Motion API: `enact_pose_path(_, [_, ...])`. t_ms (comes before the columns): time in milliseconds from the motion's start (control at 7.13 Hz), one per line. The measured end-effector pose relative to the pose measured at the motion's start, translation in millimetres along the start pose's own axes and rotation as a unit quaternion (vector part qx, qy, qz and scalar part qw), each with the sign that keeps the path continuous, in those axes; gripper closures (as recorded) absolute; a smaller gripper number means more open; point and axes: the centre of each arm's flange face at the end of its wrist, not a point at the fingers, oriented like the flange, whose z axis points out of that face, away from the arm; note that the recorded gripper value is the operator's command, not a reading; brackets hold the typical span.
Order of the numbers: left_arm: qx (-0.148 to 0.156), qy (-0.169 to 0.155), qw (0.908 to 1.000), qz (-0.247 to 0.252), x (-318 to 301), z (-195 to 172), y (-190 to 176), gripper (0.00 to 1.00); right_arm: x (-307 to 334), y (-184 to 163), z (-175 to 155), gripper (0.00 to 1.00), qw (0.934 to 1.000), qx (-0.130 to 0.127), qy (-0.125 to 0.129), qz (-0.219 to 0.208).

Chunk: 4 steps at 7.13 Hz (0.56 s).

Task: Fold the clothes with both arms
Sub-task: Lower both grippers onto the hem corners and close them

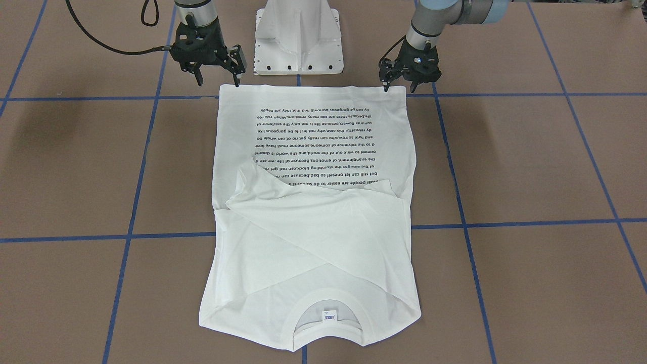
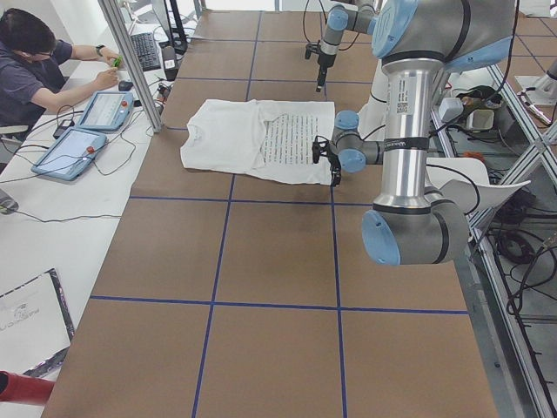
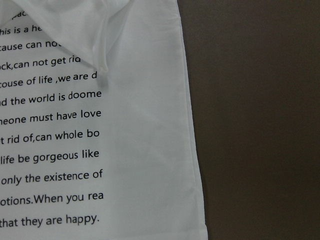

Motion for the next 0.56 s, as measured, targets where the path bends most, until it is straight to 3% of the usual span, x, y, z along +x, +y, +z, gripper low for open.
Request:
enact_pose_path(140, [0.0, -0.002, 1.0, 0.0, -1.9, 0.8, 0.3, 0.23, -0.1, 0.5, 0.1, 0.0, 1.0, 0.0, 0.0, 0.0])
enact_pose_path(561, [-0.003, -0.007, 1.0, 0.001, -4.4, 5.6, 2.9, 0.45, -0.3, 1.3, 0.2, 0.0, 1.0, -0.001, 0.0, -0.001])
